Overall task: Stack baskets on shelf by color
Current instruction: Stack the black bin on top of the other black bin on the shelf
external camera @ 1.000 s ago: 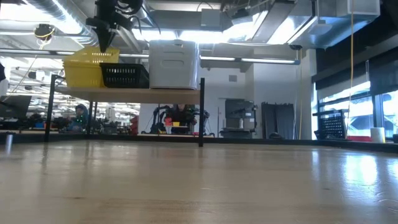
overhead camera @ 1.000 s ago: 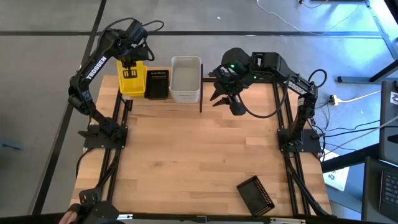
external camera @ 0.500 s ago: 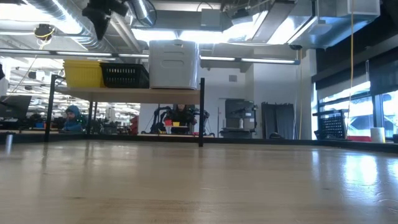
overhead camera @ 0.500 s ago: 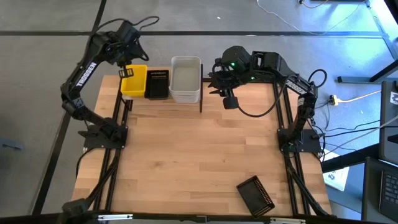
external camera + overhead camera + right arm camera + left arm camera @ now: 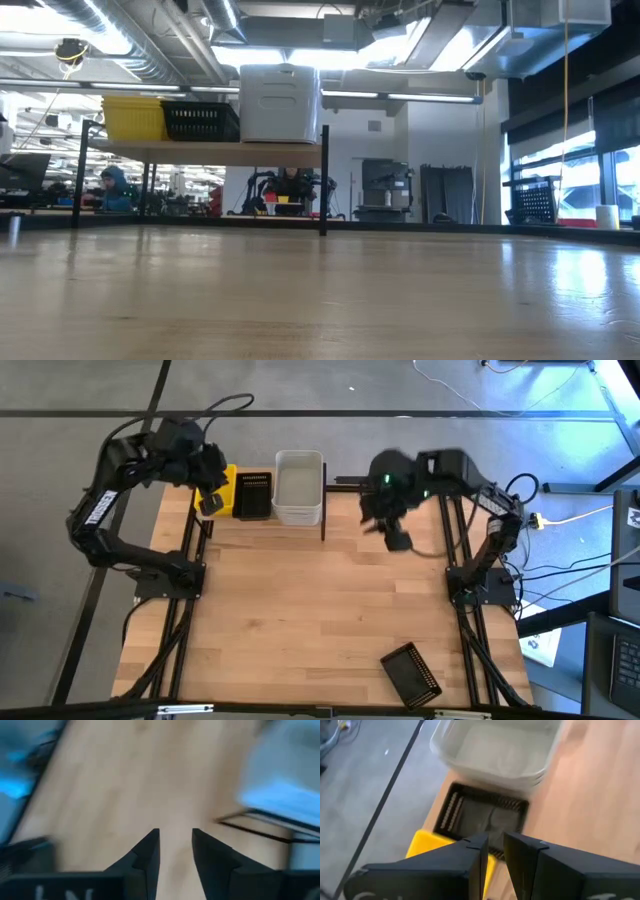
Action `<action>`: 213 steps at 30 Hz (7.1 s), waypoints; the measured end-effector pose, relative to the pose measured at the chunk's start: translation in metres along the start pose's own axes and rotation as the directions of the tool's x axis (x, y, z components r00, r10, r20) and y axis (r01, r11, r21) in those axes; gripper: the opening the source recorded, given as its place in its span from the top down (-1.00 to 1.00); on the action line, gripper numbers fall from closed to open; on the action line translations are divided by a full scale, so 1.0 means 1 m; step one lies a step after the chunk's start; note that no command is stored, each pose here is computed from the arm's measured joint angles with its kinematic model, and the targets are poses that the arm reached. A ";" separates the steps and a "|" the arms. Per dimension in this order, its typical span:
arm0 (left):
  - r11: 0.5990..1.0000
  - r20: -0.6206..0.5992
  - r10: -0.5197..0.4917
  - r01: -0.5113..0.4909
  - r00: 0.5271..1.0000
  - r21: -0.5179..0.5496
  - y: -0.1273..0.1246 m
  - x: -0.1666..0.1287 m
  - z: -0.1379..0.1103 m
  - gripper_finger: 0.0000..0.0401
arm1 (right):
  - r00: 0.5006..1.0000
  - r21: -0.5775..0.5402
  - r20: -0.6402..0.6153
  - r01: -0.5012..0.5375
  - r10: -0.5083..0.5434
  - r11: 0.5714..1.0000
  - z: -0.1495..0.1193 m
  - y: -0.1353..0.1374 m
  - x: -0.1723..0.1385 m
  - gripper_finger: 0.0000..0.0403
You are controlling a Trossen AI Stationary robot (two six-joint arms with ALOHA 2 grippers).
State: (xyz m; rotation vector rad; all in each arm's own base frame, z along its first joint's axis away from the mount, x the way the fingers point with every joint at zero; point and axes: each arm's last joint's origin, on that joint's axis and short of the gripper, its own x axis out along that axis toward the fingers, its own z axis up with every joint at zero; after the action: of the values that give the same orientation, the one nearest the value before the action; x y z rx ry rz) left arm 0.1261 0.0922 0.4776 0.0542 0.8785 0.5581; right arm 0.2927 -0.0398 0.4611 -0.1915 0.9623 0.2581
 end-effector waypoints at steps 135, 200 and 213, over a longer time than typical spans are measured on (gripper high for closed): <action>0.979 0.563 0.075 -0.167 0.823 0.114 -0.012 -0.059 0.024 0.74 | 0.294 0.393 0.551 0.735 -0.781 0.553 0.082 -0.141 0.031 1.00; 0.738 0.466 0.482 -0.630 0.742 0.240 -0.033 0.016 0.099 0.74 | 0.266 0.353 0.466 0.819 -0.844 0.453 0.079 -0.143 0.032 1.00; 0.772 0.467 0.470 -0.605 0.749 0.194 -0.021 0.020 0.098 0.74 | 0.266 0.353 0.465 0.819 -0.844 0.452 0.079 -0.143 0.032 1.00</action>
State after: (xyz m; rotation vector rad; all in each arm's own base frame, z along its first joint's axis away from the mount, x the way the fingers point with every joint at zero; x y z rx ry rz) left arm 0.2182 0.1017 0.5208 0.7430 0.5366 0.9065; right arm 0.4146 -0.1506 0.4854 -0.5335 0.1115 -0.7034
